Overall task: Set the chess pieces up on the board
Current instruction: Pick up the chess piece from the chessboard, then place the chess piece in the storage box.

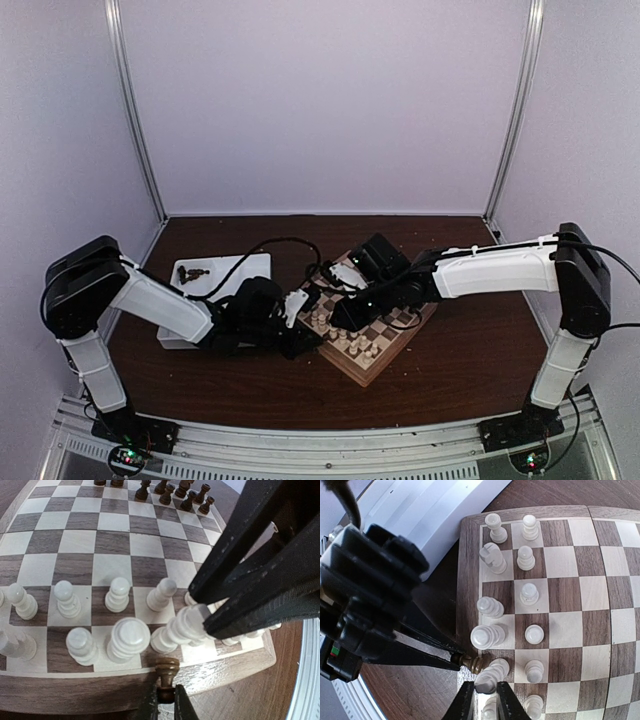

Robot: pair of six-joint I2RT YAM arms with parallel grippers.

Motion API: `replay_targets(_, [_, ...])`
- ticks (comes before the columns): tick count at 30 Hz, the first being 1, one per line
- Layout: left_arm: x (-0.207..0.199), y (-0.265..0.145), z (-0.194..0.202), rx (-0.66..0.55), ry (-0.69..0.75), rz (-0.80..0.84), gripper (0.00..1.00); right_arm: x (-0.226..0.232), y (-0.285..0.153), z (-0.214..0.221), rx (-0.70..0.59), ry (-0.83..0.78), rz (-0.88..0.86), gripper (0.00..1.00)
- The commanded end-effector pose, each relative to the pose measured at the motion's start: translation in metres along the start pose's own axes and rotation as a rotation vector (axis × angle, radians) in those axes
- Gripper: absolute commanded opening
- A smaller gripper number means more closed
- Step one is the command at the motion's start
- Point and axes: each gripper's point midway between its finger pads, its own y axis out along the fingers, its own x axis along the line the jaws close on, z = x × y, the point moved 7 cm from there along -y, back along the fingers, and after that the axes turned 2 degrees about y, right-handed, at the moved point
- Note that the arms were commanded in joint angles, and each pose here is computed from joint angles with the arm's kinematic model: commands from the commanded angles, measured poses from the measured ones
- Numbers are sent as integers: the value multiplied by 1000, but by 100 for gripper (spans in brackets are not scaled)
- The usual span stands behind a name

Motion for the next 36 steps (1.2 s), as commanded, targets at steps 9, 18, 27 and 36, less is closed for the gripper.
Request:
replay_targets(9, [-8,-26,-10,-73,14,-13,2,2,-1,-13,-28,-14,-13,21])
replay_targets(18, [-9,-74,-15,-76,-19,-125,2,5,-14,-21,-55,-40,-4,36])
replay_targets(27, [29,-150,-18,152,-238,-444,1,13,-46,-33,-123,-78,1,46])
replay_targets(36, [67,-201,-10,454,-362,-583,3,16,-65,-35,-172,-95,-1,46])
